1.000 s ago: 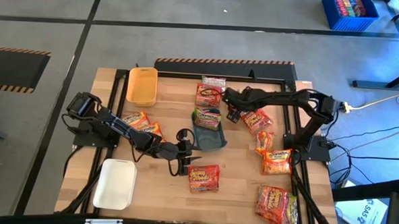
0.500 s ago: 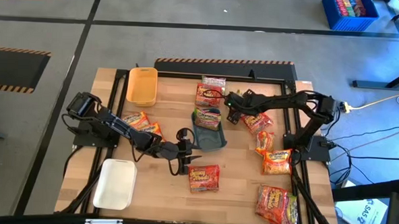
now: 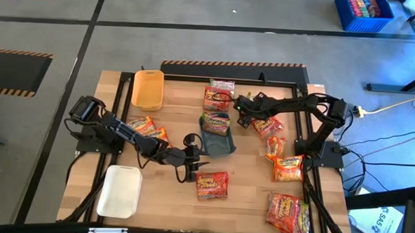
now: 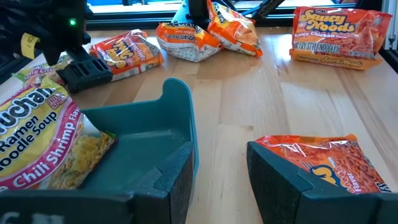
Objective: Sort Maruchan noodles
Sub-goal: Put the green noodles into the blue bin
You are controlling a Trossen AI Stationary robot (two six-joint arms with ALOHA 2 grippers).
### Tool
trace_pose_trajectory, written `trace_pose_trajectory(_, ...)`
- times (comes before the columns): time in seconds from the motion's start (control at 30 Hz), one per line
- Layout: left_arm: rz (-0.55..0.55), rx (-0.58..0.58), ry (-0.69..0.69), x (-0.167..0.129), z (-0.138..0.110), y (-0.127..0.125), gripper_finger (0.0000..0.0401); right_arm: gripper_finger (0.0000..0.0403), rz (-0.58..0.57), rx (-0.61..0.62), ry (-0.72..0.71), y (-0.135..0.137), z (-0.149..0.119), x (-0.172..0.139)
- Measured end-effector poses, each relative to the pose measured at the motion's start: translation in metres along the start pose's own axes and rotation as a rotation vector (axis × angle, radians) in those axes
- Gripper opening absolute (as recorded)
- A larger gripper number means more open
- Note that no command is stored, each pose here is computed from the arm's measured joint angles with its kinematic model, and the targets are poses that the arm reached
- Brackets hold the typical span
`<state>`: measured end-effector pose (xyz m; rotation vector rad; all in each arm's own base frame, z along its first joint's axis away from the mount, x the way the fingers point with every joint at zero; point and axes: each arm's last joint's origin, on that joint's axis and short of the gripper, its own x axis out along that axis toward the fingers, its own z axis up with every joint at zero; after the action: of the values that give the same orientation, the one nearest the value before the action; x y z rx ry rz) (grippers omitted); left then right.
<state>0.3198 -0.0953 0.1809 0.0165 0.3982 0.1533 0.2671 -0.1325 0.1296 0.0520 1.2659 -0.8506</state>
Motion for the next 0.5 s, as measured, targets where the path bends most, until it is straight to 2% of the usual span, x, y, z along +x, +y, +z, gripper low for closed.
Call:
trace_pose_trajectory(0.3,0.0,0.0,0.0,0.0,0.0,0.0,0.0143,0.0171,-0.028,-0.024,-0.011,-0.0003,0.0008,-0.0004)
trace_pose_trajectory(0.4,0.0,0.0,0.0,0.0,0.0,0.0,0.0143,0.0149,-0.045,-0.032,-0.014,-0.0007,0.0011,-0.0006)
trace_pose_trajectory(0.5,0.0,0.0,0.0,0.0,0.0,0.0,0.0143,0.0146,-0.049,-0.048,-0.014,-0.0009,0.0011,-0.0007)
